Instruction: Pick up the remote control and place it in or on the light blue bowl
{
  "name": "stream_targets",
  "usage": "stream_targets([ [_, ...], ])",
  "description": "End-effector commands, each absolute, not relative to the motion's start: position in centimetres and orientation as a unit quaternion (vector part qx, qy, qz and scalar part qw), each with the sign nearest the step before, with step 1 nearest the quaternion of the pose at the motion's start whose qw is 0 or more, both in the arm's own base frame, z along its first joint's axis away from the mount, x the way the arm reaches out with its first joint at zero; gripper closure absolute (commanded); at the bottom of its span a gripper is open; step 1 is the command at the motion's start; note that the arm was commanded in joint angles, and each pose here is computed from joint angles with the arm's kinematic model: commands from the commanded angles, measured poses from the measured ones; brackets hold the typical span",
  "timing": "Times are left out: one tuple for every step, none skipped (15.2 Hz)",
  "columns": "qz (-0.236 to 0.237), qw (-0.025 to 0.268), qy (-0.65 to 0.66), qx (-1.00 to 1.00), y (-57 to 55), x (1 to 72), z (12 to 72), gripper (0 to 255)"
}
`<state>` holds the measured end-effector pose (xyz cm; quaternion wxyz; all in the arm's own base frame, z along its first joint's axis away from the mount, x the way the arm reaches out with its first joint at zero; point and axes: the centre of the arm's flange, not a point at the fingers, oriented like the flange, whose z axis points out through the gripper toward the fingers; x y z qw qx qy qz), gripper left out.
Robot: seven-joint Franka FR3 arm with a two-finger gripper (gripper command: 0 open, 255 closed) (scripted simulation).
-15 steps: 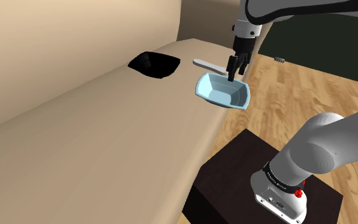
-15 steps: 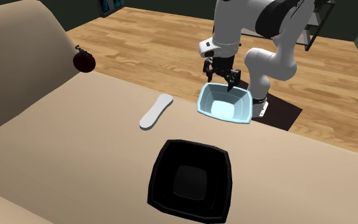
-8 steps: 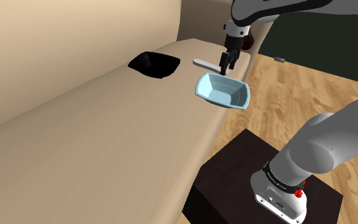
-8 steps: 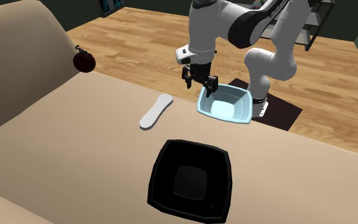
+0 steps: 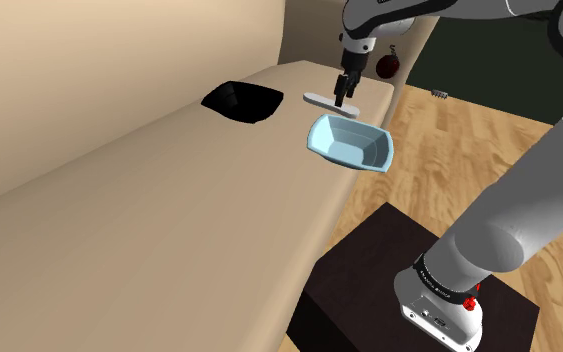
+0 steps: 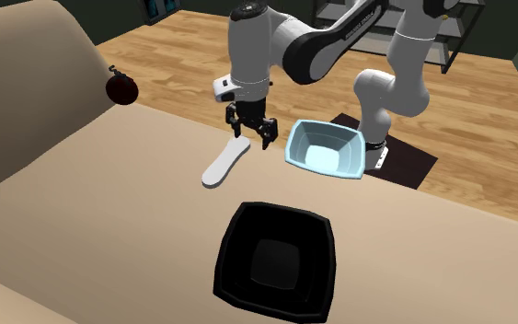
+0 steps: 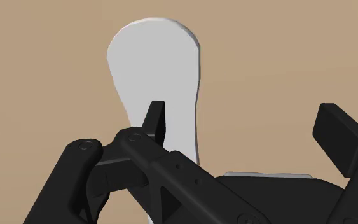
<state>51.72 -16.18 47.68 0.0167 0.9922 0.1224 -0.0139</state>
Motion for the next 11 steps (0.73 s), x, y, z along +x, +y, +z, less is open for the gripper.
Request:
stream_targets([
  [-0.006, 0.018, 0.135, 0.991, -17.3, 53.9, 47.4, 0],
  [-0.002, 0.019, 0.140, 0.990, -17.9, 54.9, 47.3, 0],
  [0.001, 0.020, 0.146, 0.989, -18.5, 56.0, 47.2, 0],
  [0.005, 0.020, 0.152, 0.988, -19.0, 57.0, 47.0, 0],
  [0.007, 0.020, 0.155, 0.988, -19.4, 57.7, 46.9, 0],
  [0.007, 0.020, 0.155, 0.988, -19.4, 57.7, 46.4, 0],
  [0.007, 0.020, 0.155, 0.988, -19.4, 57.7, 45.9, 0],
  [0.007, 0.020, 0.155, 0.988, -19.5, 57.8, 45.4, 0],
  [0.007, 0.020, 0.155, 0.988, -19.5, 57.8, 44.8, 0],
  [0.007, 0.020, 0.155, 0.988, -19.5, 57.8, 44.3, 0],
  [0.007, 0.020, 0.155, 0.988, -19.5, 57.8, 43.8, 0],
])
